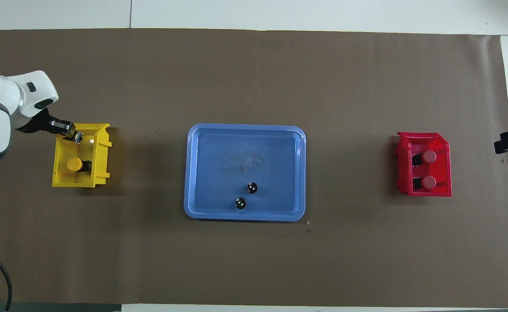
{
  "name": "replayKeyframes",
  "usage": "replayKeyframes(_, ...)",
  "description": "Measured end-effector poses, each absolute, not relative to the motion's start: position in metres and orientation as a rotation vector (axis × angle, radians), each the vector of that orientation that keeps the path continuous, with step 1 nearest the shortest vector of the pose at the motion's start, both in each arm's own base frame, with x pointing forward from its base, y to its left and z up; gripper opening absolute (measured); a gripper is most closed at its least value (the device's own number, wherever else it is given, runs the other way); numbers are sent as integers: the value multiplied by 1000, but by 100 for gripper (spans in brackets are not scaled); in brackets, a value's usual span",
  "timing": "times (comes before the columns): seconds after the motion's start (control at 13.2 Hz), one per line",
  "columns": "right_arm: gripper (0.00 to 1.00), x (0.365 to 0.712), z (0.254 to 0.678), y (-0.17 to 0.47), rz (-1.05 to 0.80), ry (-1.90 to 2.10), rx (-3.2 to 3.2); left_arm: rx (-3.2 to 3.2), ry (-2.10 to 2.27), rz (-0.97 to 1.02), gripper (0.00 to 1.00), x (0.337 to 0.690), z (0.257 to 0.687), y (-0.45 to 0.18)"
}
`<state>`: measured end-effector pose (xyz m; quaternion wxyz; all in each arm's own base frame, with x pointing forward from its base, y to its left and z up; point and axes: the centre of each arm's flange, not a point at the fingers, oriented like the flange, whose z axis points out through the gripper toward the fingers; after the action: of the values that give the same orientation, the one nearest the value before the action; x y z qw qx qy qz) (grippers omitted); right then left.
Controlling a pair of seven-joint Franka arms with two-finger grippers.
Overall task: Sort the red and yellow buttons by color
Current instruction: 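Lower the yellow button into the yellow bin and open the left gripper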
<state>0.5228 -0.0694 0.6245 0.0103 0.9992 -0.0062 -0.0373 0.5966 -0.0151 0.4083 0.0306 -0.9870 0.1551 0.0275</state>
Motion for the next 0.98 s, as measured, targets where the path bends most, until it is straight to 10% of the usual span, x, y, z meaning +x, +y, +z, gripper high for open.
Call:
replayKeyframes(0.68, 100, 523, 624, -69, -117, -18, 3119, -3058, 369, -9, 41, 587, 365, -19)
replayKeyframes(0.98, 100, 523, 624, -69, -117, -17, 3119, -3075, 344, -20, 57, 588, 367, -19)
